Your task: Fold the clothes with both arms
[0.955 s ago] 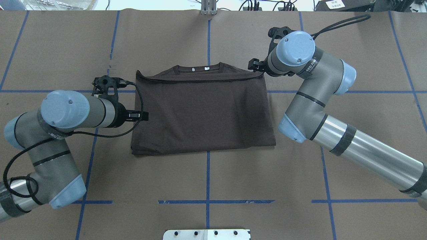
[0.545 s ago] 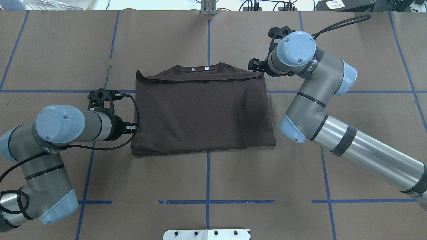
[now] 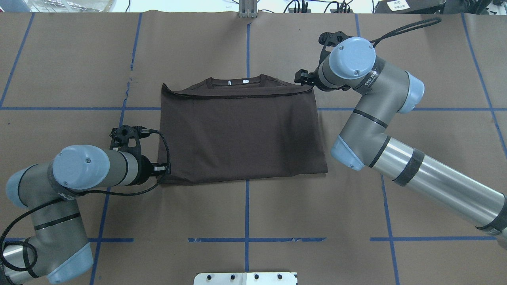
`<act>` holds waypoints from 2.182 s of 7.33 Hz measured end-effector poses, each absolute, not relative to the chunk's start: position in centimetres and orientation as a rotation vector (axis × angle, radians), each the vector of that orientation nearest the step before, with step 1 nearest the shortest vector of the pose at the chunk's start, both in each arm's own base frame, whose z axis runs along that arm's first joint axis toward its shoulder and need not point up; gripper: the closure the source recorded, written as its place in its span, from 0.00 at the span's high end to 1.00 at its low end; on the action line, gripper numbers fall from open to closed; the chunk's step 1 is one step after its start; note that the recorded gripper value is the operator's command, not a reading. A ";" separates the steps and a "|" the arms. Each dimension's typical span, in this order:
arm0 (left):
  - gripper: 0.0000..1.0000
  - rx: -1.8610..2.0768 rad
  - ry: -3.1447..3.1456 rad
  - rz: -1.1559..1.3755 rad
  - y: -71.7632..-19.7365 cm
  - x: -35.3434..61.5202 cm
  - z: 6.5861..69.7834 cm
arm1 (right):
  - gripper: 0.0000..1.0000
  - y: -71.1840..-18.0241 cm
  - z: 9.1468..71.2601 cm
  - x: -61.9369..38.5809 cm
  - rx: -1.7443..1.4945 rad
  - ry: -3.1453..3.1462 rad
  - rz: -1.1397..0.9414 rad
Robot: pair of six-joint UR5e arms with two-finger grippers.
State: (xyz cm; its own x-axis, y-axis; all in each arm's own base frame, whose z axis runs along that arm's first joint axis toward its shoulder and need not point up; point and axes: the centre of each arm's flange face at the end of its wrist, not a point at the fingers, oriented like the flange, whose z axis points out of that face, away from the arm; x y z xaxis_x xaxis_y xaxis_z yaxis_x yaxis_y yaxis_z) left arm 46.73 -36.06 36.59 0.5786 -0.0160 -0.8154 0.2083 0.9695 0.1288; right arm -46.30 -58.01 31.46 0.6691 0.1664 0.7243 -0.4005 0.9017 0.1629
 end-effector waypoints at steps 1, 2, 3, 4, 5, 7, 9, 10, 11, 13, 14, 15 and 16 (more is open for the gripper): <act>0.44 0.220 0.945 -0.131 -35.9 46.9 36.6 | 1.00 -58.0 31.5 -46.3 0.323 -0.776 0.327; 0.44 0.222 0.942 -0.132 -35.8 47.0 36.7 | 1.00 -58.0 31.4 -46.3 0.324 -0.776 0.327; 0.43 0.223 0.941 -0.131 -35.7 47.1 36.7 | 1.00 -58.0 31.5 -46.3 0.324 -0.776 0.327; 0.35 0.222 0.941 -0.129 -35.6 47.2 36.7 | 1.00 -58.0 31.5 -46.3 0.323 -0.776 0.327; 0.24 0.221 0.941 -0.127 -35.5 47.3 36.7 | 1.00 -58.0 31.5 -46.3 0.323 -0.776 0.327; 0.00 0.230 0.935 -0.128 -35.3 47.4 36.8 | 1.00 -58.0 31.5 -46.3 0.323 -0.775 0.327; 0.00 0.237 0.929 -0.130 -35.2 47.5 36.9 | 1.00 -58.0 31.5 -46.3 0.323 -0.774 0.326; 0.00 0.239 0.925 -0.125 -35.2 47.5 37.1 | 1.00 -58.0 31.5 -46.3 0.323 -0.774 0.326; 0.00 0.251 0.913 -0.107 -35.5 47.3 37.5 | 1.00 -58.0 31.6 -46.3 0.323 -0.774 0.326; 0.00 0.338 0.848 -0.053 -39.7 44.8 39.2 | 1.00 -58.0 31.6 -46.3 0.323 -0.773 0.326; 0.00 0.390 0.796 -0.041 -43.6 42.8 40.6 | 1.00 -58.1 31.5 -46.3 0.323 -0.773 0.326; 0.00 0.439 0.736 -0.039 -48.9 41.1 41.6 | 1.00 -58.1 31.5 -46.3 0.323 -0.773 0.326; 0.00 0.469 0.682 -0.052 -54.8 40.3 42.3 | 1.00 -58.1 31.4 -46.4 0.323 -0.774 0.326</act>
State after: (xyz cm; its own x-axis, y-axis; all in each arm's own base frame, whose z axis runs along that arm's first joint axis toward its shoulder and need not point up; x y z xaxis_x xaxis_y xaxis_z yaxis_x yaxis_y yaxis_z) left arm 40.27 -54.78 42.25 0.7794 0.1046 -0.6177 0.1969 0.8951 0.4001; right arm -46.36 -58.09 31.41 0.6702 0.1670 0.7231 -0.4009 0.9014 0.1634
